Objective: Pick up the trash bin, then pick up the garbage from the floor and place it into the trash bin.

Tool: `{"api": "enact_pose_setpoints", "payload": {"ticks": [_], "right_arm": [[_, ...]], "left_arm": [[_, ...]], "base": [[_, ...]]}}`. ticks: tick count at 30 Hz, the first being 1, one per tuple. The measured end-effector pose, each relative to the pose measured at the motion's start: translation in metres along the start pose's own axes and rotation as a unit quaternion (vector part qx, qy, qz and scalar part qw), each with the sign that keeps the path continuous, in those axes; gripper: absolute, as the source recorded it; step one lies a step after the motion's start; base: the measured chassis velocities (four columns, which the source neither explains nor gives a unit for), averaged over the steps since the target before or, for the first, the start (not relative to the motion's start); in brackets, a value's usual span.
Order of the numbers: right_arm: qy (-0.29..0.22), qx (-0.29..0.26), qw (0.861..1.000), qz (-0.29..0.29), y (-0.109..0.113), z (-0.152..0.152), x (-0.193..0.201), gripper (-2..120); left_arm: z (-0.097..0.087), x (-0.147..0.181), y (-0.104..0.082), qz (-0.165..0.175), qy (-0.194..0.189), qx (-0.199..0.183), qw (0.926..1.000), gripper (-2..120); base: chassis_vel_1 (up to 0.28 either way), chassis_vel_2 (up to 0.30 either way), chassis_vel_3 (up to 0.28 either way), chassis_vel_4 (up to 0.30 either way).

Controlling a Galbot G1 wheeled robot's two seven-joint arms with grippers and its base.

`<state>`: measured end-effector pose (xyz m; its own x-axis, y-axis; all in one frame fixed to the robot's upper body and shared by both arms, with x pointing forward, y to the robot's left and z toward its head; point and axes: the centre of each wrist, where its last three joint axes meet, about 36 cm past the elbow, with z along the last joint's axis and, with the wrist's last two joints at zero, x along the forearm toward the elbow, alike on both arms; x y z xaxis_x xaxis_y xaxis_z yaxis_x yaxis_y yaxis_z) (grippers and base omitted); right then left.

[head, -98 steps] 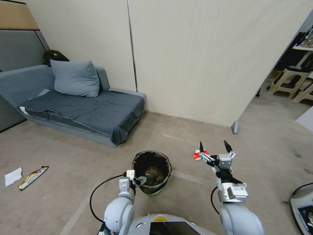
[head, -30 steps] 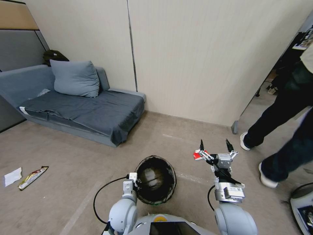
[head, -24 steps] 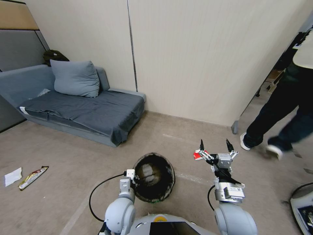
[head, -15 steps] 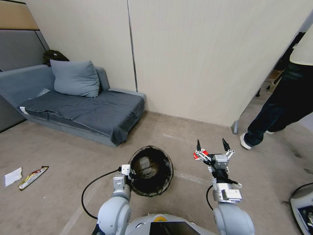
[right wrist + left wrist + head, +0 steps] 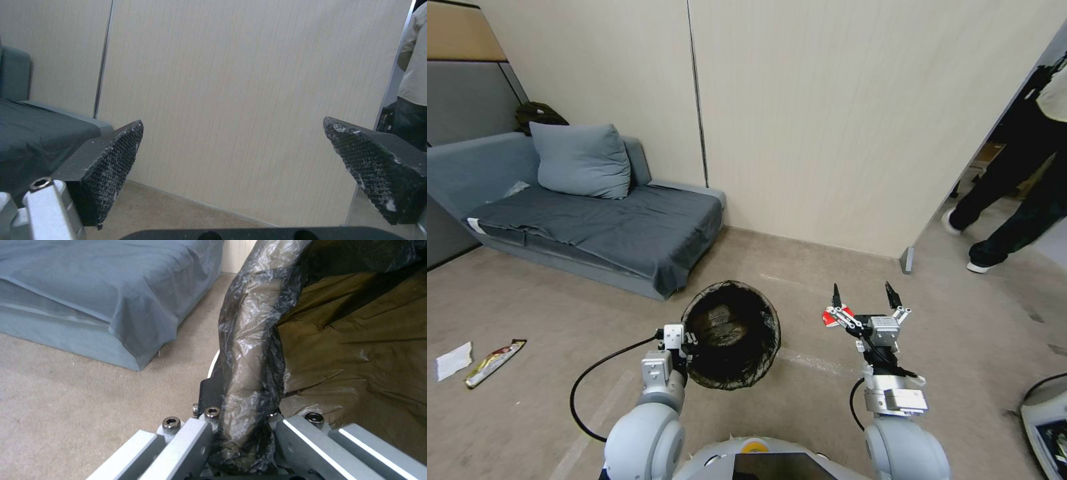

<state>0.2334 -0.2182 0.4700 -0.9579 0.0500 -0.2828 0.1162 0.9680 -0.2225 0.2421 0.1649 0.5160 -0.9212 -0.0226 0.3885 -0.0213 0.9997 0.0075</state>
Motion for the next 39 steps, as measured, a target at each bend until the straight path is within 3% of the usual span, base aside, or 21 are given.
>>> {"api": "enact_pose_setpoints", "payload": {"ticks": [24, 39], "right_arm": [[0.005, 0.002, 1.000, -0.005, 0.0005, 0.0051, 0.0004, 100], [0.006, 0.001, 1.000, -0.004, 0.0003, 0.0054, 0.0005, 100]], "left_arm": [[0.0033, -0.0012, -0.0023, -0.005, -0.011, -0.003, 0.9999, 0], [0.0036, -0.0017, -0.0016, -0.006, -0.011, -0.004, 0.9999, 0]], "base": [[0.000, 0.000, 0.000, 0.000], [-0.097, 0.086, 0.086, -0.103]]}}
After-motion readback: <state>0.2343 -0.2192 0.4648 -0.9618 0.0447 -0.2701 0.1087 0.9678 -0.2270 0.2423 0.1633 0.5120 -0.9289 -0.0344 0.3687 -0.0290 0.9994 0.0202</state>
